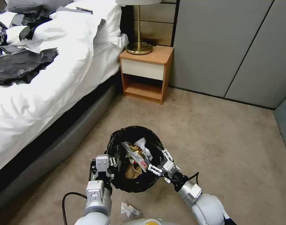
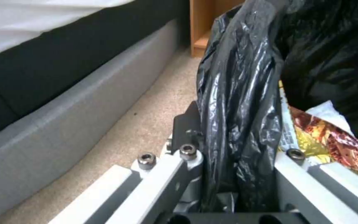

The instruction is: Pick up the trash bin, then pick up the garbage from the floor and place it into the trash bin.

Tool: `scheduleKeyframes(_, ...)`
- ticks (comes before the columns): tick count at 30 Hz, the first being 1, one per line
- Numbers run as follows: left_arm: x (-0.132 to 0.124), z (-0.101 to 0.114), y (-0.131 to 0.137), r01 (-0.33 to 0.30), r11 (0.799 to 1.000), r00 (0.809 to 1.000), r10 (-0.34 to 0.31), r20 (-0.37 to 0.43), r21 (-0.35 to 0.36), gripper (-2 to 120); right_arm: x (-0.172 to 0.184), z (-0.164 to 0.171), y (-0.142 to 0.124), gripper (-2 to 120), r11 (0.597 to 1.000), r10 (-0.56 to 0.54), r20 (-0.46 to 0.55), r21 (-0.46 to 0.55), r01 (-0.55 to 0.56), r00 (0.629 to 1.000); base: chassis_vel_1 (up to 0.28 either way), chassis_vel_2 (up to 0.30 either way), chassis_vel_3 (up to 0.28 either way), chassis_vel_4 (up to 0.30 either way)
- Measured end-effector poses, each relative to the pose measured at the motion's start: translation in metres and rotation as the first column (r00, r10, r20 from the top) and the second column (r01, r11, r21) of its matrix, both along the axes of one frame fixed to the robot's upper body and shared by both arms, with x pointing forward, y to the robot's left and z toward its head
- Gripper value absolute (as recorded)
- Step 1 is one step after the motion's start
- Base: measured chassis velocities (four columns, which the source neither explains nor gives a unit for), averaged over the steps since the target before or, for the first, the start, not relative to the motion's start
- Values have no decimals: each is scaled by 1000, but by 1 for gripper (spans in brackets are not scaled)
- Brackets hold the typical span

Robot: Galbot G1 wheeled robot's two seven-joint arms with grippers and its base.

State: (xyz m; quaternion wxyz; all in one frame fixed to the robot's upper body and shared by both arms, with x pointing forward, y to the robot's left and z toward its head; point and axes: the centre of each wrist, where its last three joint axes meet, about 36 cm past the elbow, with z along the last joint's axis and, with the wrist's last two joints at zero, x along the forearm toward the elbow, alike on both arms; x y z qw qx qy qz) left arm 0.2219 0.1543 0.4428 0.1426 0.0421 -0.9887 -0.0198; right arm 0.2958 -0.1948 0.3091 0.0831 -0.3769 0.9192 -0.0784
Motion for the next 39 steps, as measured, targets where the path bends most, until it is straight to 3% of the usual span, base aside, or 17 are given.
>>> scheduleKeyframes(4,1,0,1,1,1000,1000,-1,2,1,1,-2,11,-1,96,1000,16,33,2,-16,999,0,0,0,0)
scheduleKeyframes(9,1,-1,1,2,1000,1000,-2,-1,3,1,0,37,2,100,999,18,109,28,-21,994,0,0,0,0)
scheduleKeyframes(12,2,-2,1,3,1000,1000,-3,-3,6,1,2,77,8,100,994,-46,211,106,24,976,0,0,0,0)
scheduleKeyframes(13,2,-2,1,3,1000,1000,-3,-3,6,1,2,77,8,100,994,-46,211,106,24,976,0,0,0,0)
scheduleKeyframes(15,3,-3,2,1,1000,1000,-1,-4,8,1,0,116,12,100,975,-146,273,204,91,951,0,0,0,0)
scheduleKeyframes(17,3,-3,2,1,1000,1000,-1,-4,8,1,-1,126,12,100,966,-182,284,228,118,941,0,0,0,0)
scheduleKeyframes(20,3,-4,3,-2,1000,1000,2,-7,8,1,-7,148,6,100,917,-347,307,310,251,886,0,0,0,0)
scheduleKeyframes(21,3,-4,3,-2,1000,1000,2,-7,8,1,-7,148,6,100,917,-347,307,310,251,886,0,0,0,0)
scheduleKeyframes(23,3,-4,3,-3,1000,1000,3,-7,2,1,-17,145,0,100,870,-461,273,326,370,844,0,0,0,0)
scheduleKeyframes(25,4,-4,2,-4,1000,1000,4,-6,-1,1,-18,137,-4,100,849,-507,259,316,423,822,0,0,0,0)
scheduleKeyframes(27,4,-4,2,-4,1000,1000,4,-6,-2,1,-18,134,-5,100,843,-518,254,312,438,817,0,0,0,0)
scheduleKeyframes(29,4,-3,3,-5,1000,1000,5,-5,-7,1,-20,113,-13,100,805,-583,215,282,521,784,0,0,0,0)
scheduleKeyframes(39,3,0,5,-15,1000,1000,15,-2,-14,1,-25,84,-19,100,771,-631,150,229,594,761,0,0,0,0)
